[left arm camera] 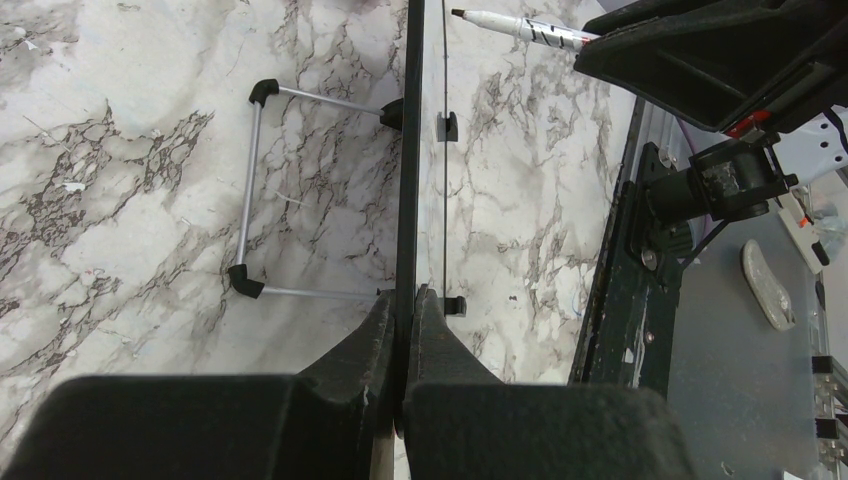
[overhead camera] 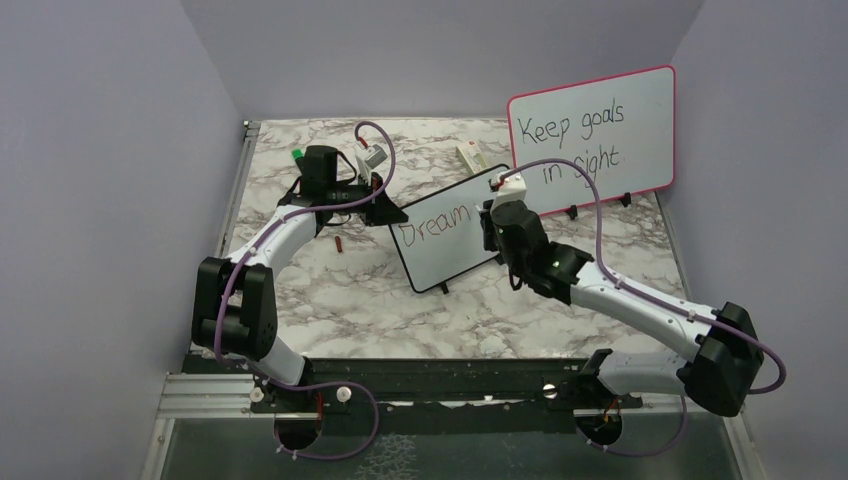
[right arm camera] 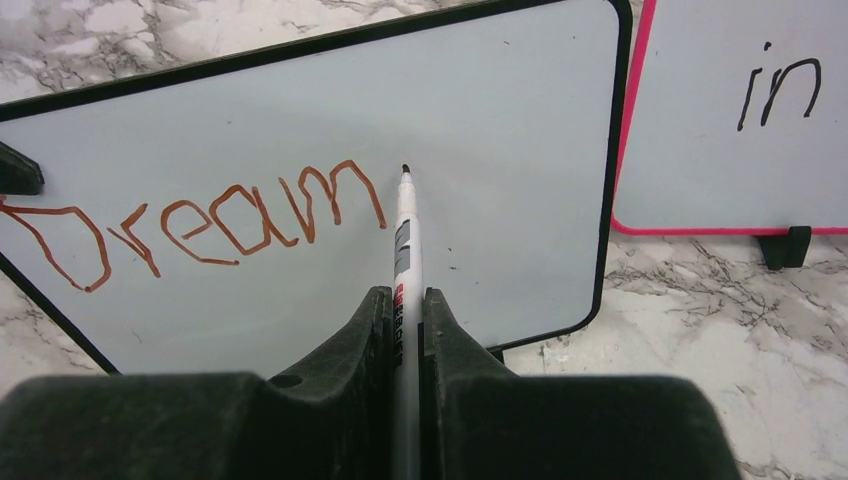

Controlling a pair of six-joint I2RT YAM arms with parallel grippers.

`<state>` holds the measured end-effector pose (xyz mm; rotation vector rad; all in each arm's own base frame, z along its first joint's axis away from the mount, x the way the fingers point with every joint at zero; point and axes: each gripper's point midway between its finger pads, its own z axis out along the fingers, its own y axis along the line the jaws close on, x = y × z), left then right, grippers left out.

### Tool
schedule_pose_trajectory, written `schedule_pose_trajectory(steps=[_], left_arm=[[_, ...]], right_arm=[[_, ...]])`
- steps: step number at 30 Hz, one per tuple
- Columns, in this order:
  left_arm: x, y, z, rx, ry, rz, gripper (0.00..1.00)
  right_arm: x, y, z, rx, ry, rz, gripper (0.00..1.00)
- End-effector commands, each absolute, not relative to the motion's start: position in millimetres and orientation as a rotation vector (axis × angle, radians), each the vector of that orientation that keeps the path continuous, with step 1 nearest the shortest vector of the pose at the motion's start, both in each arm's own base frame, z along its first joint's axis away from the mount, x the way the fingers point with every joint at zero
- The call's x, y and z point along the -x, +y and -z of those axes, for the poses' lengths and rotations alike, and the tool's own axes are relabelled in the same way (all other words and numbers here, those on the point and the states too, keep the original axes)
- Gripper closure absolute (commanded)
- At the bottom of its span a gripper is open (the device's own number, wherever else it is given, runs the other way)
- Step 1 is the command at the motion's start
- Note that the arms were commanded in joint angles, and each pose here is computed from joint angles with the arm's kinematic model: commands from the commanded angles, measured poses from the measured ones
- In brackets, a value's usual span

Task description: Write a sentence on the whiteboard

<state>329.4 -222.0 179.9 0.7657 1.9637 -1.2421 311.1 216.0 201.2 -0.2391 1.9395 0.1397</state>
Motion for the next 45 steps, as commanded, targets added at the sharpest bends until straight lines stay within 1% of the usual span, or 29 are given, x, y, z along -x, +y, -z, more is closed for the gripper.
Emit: schedule_pose_trajectory(steps=[1, 16, 30, 45], left_arm=[[-313, -215, -109, -0.744, 2.221, 1.135, 1.00], [-313, -214, -108, -0.745, 2.225, 1.129, 1.00], [-313, -214, -107, -0.746, 2.231, 1.123, 1.00], [-314, -214, -106, -0.744, 2.236, 1.120, 1.00]], right_arm=[[-319, 220, -210, 0.221, 1.903, -0.165, 0.99], [-325, 227, -204, 0.251, 1.913, -0.183, 0.99], [-325, 234, -212, 0.274, 1.887, -0.223, 0.99], [-318, 236, -203, 0.313, 1.920, -0.238, 0.99]])
